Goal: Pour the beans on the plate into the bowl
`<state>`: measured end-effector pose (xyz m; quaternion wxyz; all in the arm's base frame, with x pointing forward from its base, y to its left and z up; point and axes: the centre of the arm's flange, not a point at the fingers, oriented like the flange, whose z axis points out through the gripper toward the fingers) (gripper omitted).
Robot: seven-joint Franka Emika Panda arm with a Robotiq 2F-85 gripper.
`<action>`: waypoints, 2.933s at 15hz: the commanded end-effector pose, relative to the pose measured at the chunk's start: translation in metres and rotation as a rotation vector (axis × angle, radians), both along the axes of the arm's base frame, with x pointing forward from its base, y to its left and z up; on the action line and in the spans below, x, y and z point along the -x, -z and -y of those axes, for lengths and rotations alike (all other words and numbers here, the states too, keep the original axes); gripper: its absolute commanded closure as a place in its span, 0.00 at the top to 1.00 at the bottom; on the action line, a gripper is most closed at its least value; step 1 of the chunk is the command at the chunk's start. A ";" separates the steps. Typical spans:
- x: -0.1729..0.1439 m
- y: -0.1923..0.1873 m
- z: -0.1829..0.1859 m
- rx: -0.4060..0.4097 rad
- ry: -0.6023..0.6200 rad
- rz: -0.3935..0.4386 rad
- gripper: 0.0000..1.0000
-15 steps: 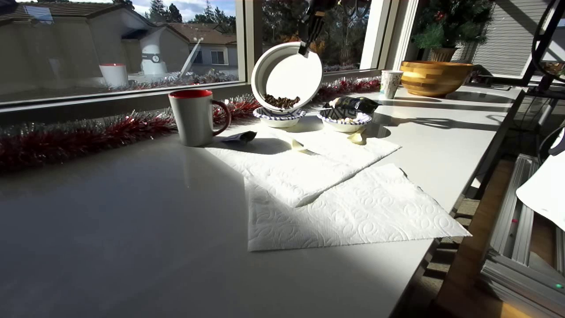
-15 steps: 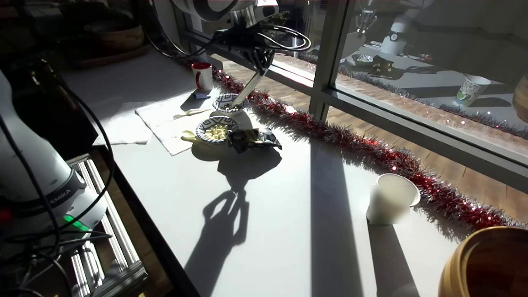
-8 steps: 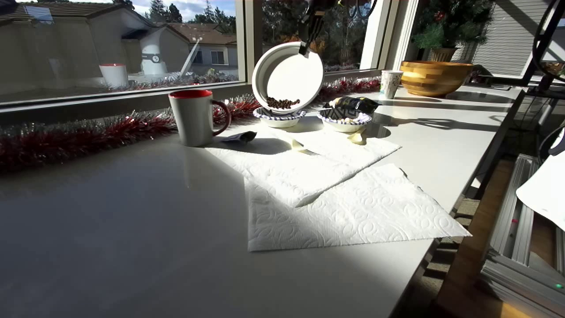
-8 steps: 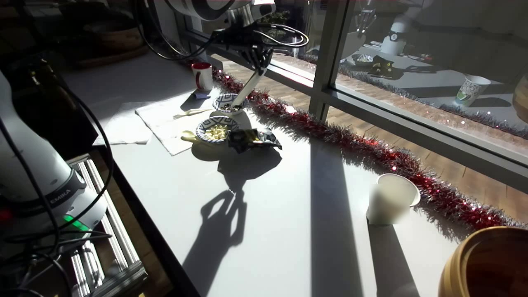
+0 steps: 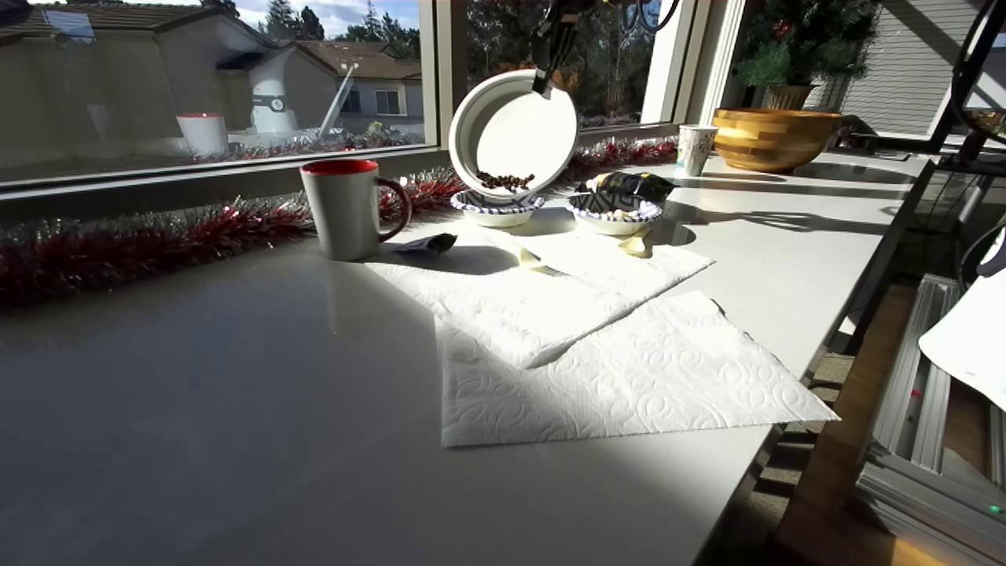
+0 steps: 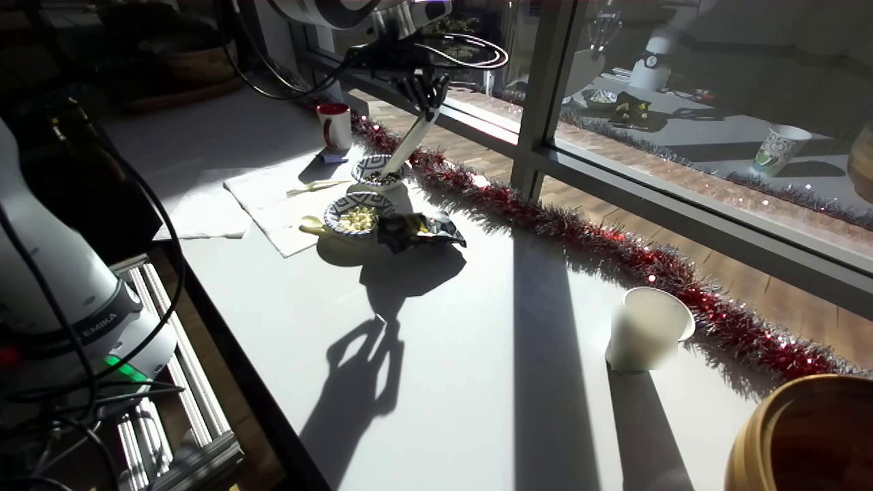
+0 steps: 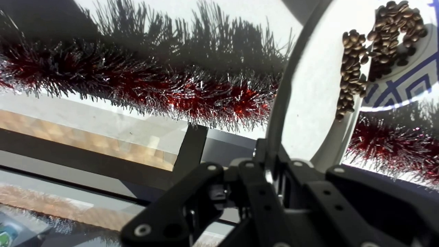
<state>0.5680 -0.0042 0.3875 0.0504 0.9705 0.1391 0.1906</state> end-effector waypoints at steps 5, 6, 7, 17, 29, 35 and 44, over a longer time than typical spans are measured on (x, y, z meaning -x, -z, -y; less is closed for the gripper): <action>0.014 -0.007 -0.011 0.070 -0.008 0.018 0.01; 0.014 -0.007 -0.012 0.078 -0.013 0.019 0.01; 0.015 -0.008 -0.014 0.087 -0.019 0.022 0.01; 0.017 -0.016 -0.038 0.149 -0.064 0.052 0.01; 0.027 -0.021 -0.076 0.269 -0.118 0.121 0.01; 0.036 -0.021 -0.094 0.325 -0.143 0.158 0.01; 0.041 -0.039 -0.093 0.391 -0.159 0.246 0.01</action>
